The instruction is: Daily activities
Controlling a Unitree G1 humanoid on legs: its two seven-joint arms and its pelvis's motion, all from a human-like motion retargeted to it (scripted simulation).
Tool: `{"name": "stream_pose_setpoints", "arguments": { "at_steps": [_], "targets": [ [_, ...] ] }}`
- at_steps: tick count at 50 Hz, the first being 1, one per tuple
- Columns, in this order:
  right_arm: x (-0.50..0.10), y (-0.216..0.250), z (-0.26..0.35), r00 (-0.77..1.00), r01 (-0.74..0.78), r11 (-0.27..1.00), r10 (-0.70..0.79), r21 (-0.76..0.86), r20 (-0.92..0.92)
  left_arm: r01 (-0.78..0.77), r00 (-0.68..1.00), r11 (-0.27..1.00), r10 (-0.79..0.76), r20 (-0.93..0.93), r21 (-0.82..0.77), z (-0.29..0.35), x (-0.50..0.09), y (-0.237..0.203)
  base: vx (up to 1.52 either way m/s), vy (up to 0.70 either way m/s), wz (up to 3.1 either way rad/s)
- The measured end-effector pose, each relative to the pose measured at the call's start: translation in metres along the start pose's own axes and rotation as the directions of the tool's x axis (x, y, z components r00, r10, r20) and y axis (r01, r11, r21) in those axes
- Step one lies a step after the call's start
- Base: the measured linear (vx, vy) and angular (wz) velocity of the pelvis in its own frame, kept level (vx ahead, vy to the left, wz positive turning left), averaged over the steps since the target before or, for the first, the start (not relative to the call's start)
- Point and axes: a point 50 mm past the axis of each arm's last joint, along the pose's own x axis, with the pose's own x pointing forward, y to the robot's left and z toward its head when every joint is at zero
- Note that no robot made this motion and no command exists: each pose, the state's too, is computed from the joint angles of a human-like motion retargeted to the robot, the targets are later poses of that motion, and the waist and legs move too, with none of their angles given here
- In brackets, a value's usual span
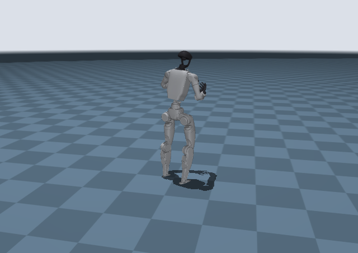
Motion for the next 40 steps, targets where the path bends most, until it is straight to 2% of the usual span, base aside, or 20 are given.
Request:
{"name": "stream_pose_setpoints", "arguments": {
  "at_steps": [7,12,18,25,31,40],
  "targets": [
    [0.002,-0.051,0.011,0.897,0.404,0.914,-0.405,0.045,0.174,0.054,0.972,0.982,-0.093,-0.214,-0.182,0.0,-0.048,-0.056,0.0,0.0,0.0],
    [0.017,-0.075,0.003,0.83,0.534,0.843,-0.536,0.059,0.153,0.058,0.944,0.967,-0.134,-0.3,-0.248,-0.001,-0.062,-0.08,0.0,0.0,0.0],
    [0.032,-0.07,-0.025,0.883,0.469,0.883,-0.469,0.0,0.013,0.081,0.944,0.956,-0.164,-0.287,-0.282,0.001,-0.06,-0.089,-0.03,0.0,0.03],
    [0.041,-0.043,-0.038,0.954,0.291,0.957,-0.29,-0.004,-0.069,-0.015,0.974,0.996,-0.005,-0.228,-0.087,-0.02,-0.032,-0.041,0.01,-0.01,0.03],
    [0.03,-0.032,-0.054,0.957,0.268,0.963,-0.262,0.032,-0.126,-0.127,0.975,0.991,0.131,-0.177,0.037,-0.024,-0.015,-0.018,-0.01,0.0,0.01],
    [0.014,-0.036,-0.065,0.938,0.298,0.955,-0.292,0.002,-0.186,-0.164,0.98,0.981,0.174,-0.093,0.103,-0.016,-0.004,-0.017,-0.02,0.02,0.02]
  ]
}}
